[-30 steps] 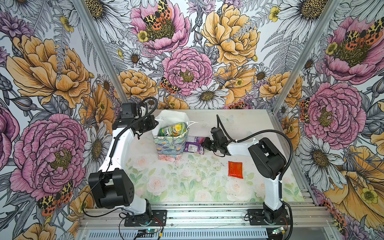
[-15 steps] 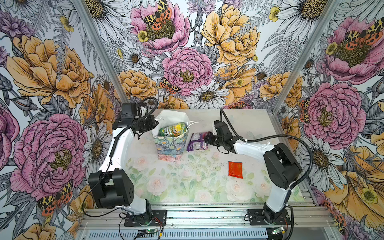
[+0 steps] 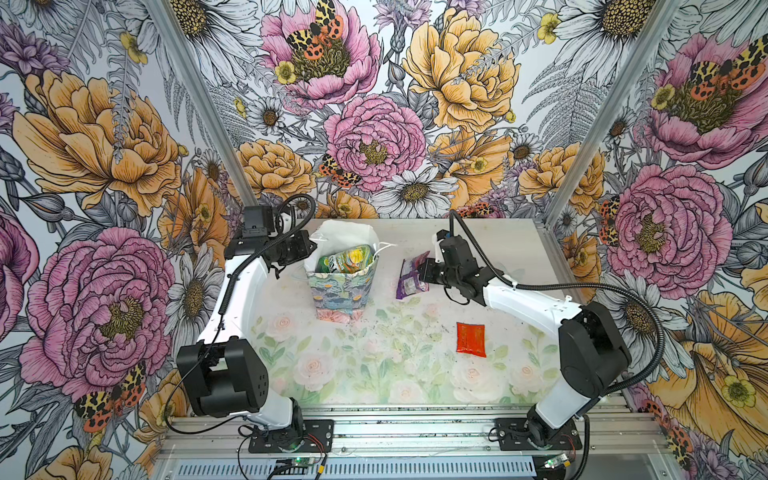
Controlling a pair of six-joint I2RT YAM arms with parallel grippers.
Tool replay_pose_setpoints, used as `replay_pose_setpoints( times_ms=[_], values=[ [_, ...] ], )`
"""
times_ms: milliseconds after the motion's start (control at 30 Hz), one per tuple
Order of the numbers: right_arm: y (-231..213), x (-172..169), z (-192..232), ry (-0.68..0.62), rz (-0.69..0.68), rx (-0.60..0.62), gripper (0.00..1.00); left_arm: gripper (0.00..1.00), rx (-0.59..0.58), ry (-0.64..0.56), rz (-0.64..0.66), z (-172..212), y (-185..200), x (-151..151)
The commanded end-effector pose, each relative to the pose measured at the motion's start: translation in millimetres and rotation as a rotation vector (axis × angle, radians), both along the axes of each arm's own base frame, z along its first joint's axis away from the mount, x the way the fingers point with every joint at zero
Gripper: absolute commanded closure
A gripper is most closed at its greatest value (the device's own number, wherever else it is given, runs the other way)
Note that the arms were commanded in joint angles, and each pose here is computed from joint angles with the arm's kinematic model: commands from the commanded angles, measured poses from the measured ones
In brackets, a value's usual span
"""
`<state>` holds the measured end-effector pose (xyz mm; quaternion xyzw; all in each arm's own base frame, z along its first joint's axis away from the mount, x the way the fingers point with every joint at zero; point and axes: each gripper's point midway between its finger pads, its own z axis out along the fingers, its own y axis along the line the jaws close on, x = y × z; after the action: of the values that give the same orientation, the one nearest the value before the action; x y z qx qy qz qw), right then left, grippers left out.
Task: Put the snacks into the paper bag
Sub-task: 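Lift the purple packet with the right gripper up toward the bag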
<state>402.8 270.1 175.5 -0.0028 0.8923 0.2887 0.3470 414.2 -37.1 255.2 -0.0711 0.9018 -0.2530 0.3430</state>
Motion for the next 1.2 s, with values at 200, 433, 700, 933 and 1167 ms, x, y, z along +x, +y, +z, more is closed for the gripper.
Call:
replay_pose_setpoints(
  times_ms=[200,433,700,933,1167],
  values=[
    [-9.6,10.7,107.2,-0.254,0.005,-0.007,1.00,1.00,-0.002,-0.028,-0.010,13.6,-0.2,-5.1],
    [-8.7,12.0,175.3,-0.385,0.048,-0.023,1.00,1.00,-0.003,-0.029,-0.013,14.0,-0.8,-5.1],
    [-3.9,16.9,225.6,-0.493,0.076,-0.025,1.00,1.00,-0.002,-0.029,-0.011,13.8,-0.3,-5.1],
    [4.5,21.5,256.7,-0.555,0.101,0.001,1.00,1.00,-0.007,-0.025,-0.014,12.4,-1.4,-4.4],
    [21.4,24.4,286.1,-0.610,0.145,0.048,1.00,1.00,-0.005,-0.024,-0.015,12.4,-1.5,-4.8]
  ],
)
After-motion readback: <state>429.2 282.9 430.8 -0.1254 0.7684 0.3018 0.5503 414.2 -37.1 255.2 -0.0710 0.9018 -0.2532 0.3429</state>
